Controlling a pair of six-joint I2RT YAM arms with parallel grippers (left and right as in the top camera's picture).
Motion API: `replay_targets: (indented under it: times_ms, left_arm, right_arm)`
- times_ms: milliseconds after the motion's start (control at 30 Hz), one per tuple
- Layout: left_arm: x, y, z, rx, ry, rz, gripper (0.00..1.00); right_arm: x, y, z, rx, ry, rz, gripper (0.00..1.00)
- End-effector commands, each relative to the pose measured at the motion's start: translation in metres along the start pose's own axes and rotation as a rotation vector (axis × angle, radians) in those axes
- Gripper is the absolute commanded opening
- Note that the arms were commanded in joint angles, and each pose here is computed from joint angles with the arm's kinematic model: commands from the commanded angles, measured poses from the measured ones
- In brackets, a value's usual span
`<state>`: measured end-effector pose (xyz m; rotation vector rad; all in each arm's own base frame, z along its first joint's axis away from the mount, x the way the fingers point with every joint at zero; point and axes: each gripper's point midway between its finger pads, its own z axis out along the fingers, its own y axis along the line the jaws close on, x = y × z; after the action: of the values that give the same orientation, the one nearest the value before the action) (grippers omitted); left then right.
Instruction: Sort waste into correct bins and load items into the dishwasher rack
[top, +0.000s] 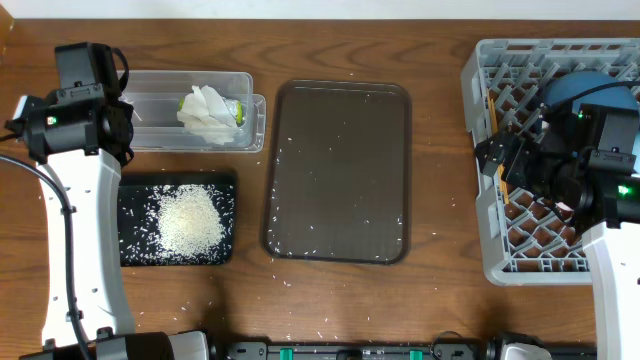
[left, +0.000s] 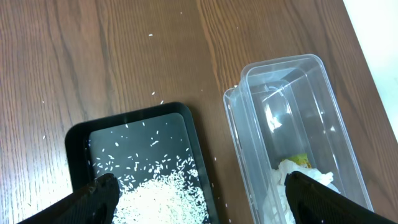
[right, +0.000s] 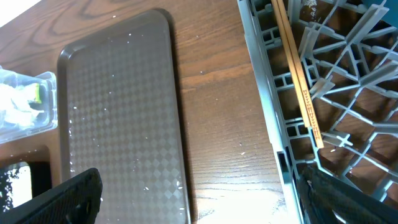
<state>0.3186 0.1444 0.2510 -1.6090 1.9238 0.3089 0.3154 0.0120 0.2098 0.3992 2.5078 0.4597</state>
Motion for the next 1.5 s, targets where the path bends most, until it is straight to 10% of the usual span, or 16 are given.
replay_targets:
  times_ms: [0, 1467]
  left_arm:
    - [-0.003, 0.003, 0.002, -0.019, -0.018, 0.010, 0.88]
    - [0.005, 0.055, -0.033, -0.100, 0.031, 0.068, 0.88]
  right_arm:
    - [0.000, 0.003, -0.001, -0.010, -0.001, 0.005, 0.99]
    - [0.000, 0.003, -0.001, -0.010, 0.000, 0.005, 0.99]
